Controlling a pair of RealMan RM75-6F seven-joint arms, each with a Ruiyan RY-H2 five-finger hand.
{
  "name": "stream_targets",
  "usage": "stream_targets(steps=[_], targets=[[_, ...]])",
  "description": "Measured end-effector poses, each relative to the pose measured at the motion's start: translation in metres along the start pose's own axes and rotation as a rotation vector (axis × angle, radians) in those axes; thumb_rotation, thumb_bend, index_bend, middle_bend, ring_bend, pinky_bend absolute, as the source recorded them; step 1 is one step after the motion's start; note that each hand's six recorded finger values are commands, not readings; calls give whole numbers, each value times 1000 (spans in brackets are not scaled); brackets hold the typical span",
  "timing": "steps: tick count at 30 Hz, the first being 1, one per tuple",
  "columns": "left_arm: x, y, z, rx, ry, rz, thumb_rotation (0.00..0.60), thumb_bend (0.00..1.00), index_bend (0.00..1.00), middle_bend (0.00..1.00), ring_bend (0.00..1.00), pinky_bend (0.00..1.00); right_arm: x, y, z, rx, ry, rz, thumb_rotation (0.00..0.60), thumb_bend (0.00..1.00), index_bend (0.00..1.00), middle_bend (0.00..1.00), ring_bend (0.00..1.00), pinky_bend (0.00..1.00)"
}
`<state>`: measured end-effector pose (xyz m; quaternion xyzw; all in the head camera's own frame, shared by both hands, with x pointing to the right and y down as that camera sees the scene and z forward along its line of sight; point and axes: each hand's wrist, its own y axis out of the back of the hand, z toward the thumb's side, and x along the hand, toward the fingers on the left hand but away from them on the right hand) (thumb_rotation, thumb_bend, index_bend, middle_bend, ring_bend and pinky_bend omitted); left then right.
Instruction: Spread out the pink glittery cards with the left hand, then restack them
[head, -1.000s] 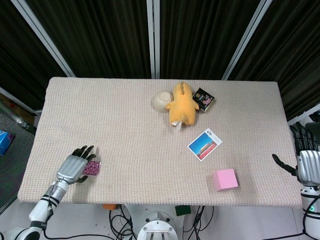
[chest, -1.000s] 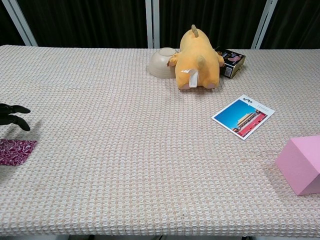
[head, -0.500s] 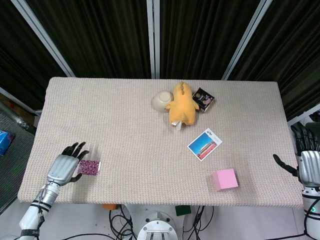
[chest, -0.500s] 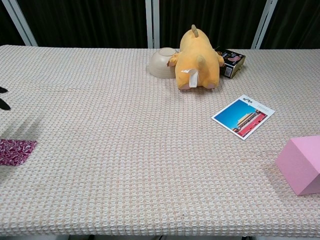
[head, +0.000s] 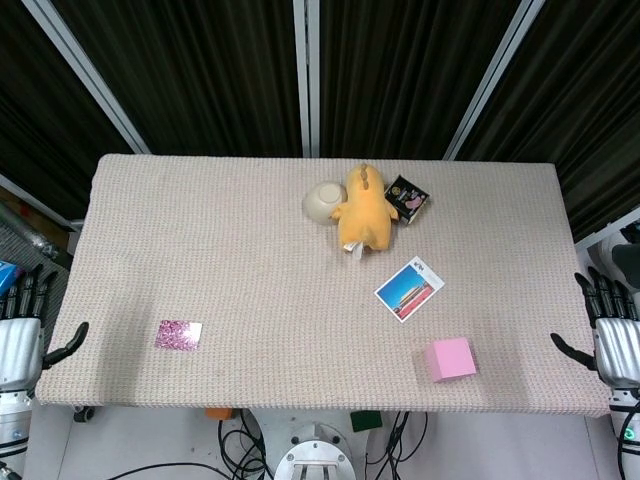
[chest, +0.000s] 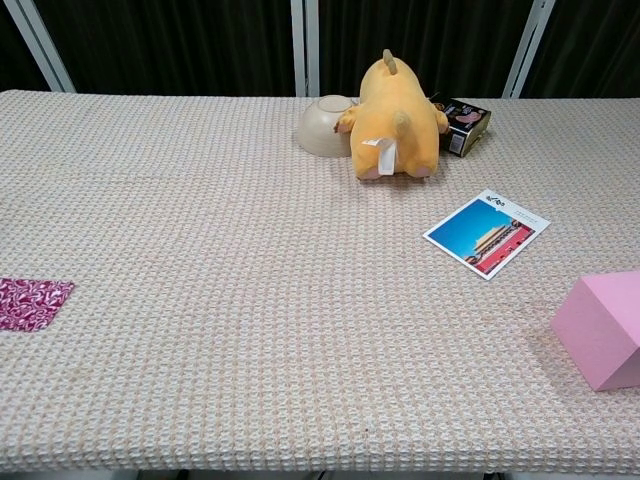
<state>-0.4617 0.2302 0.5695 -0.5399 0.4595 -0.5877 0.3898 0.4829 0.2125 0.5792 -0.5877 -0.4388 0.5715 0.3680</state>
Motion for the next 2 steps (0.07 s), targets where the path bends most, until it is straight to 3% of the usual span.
stream_targets(steps=[2], targets=[[-2, -2, -3, -9, 5, -5, 0, 187, 61, 0, 0, 140, 3, -4, -2, 12, -12, 21, 600, 384, 0, 0, 0, 0]])
